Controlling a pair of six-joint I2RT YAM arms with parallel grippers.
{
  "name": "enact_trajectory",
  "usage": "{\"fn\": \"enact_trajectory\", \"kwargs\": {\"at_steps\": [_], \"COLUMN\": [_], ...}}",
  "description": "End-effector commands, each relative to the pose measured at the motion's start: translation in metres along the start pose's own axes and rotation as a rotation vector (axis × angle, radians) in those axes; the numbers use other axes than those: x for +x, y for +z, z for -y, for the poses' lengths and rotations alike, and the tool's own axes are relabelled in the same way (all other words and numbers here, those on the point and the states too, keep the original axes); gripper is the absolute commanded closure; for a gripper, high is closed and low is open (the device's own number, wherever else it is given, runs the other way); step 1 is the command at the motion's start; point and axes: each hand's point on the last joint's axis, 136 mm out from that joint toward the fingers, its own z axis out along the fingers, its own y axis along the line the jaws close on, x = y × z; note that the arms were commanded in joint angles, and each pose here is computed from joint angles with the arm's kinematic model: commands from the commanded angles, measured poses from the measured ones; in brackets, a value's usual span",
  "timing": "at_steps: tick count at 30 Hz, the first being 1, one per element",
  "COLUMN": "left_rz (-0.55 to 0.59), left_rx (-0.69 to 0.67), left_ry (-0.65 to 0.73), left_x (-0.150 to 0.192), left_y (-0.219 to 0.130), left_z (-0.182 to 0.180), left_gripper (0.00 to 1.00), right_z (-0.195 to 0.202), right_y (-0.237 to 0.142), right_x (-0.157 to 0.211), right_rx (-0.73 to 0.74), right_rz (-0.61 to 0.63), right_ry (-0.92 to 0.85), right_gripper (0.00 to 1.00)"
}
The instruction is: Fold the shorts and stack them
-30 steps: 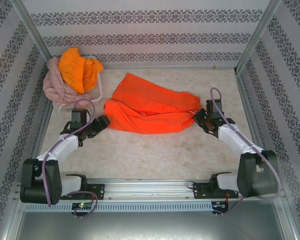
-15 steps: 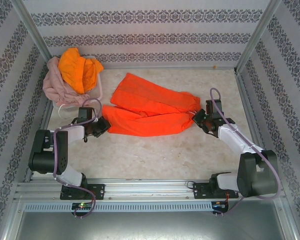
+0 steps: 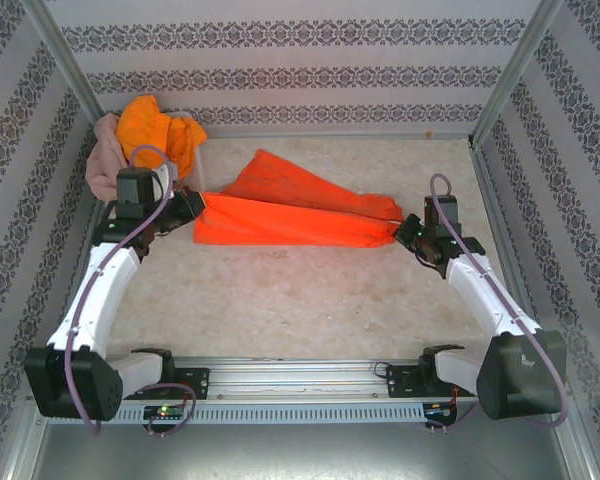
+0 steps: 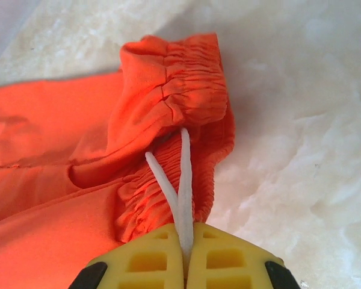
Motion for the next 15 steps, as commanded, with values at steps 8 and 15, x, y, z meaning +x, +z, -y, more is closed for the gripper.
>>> {"fn": "enact_trajectory", "kwargs": {"at_steps": [8, 15], "left_rz": [-0.354, -0.42], "left_rx": [-0.191, -0.158], "left_ry": [-0.038, -0.093], "left_x": [0.077, 0.087], "left_y": [0.022, 0.086], "left_z": [-0.058, -0.082], "left_gripper": [1.0, 0.86], "right_z": [0.009, 0.016], "right_y": [-0.005, 0.012], "right_x": [-0.003, 0.006], "right_rx": [0.054, 0.076], "right_rz": [-0.005, -0.052], "right_ry": [-0.073, -0.049], "right_gripper": [1.0, 1.0]}}
